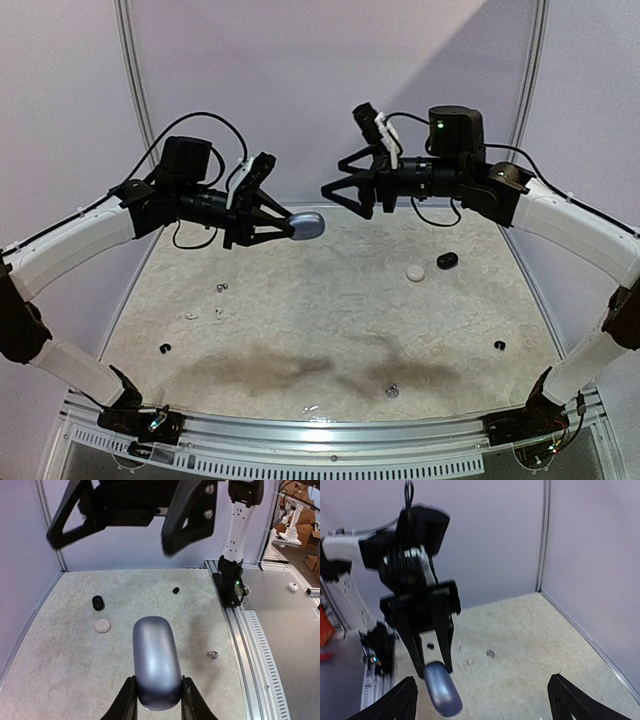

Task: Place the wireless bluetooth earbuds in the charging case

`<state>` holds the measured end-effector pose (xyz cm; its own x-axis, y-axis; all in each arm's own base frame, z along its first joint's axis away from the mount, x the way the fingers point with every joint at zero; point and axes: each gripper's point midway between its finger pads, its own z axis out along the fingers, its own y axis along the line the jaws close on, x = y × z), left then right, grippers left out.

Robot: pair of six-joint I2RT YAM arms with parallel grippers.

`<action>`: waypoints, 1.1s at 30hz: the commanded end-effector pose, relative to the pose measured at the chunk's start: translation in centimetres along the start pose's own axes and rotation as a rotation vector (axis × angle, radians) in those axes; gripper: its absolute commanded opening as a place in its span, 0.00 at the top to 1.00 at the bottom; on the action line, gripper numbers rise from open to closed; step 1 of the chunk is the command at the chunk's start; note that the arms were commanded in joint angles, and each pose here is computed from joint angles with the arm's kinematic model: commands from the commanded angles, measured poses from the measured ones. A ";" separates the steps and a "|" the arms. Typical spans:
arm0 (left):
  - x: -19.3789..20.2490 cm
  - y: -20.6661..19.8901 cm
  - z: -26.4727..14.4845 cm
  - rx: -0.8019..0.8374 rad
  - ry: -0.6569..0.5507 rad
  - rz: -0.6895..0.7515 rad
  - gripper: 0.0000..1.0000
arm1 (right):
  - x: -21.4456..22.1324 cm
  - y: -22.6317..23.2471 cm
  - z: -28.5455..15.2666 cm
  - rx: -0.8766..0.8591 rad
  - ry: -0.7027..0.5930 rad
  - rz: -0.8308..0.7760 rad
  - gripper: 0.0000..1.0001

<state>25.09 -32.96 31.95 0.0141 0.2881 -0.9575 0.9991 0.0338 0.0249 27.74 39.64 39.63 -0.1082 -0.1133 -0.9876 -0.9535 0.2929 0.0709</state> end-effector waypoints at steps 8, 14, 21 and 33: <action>0.2 -2.1 -0.9 0.066 0.043 0.037 1.00 | 8.4 3.3 3.7 -0.184 0.323 -0.092 0.29; 0.4 -2.1 -0.8 0.065 0.048 0.036 1.00 | 9.0 4.3 4.8 -0.234 0.331 -0.077 0.50; 0.5 -2.0 -0.7 0.056 0.051 0.026 1.00 | 8.7 4.7 5.0 -0.268 0.332 -0.068 0.81; 0.9 -0.7 -1.0 -0.059 -0.026 -0.118 0.15 | 4.5 4.7 4.7 -0.229 0.161 -0.086 1.00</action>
<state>24.11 -31.89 30.93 -0.0492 0.3119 -0.9489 0.9968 0.0746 -0.0271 23.96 44.61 31.41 -0.0783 -0.4072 -0.9100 -0.9968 0.0439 0.0661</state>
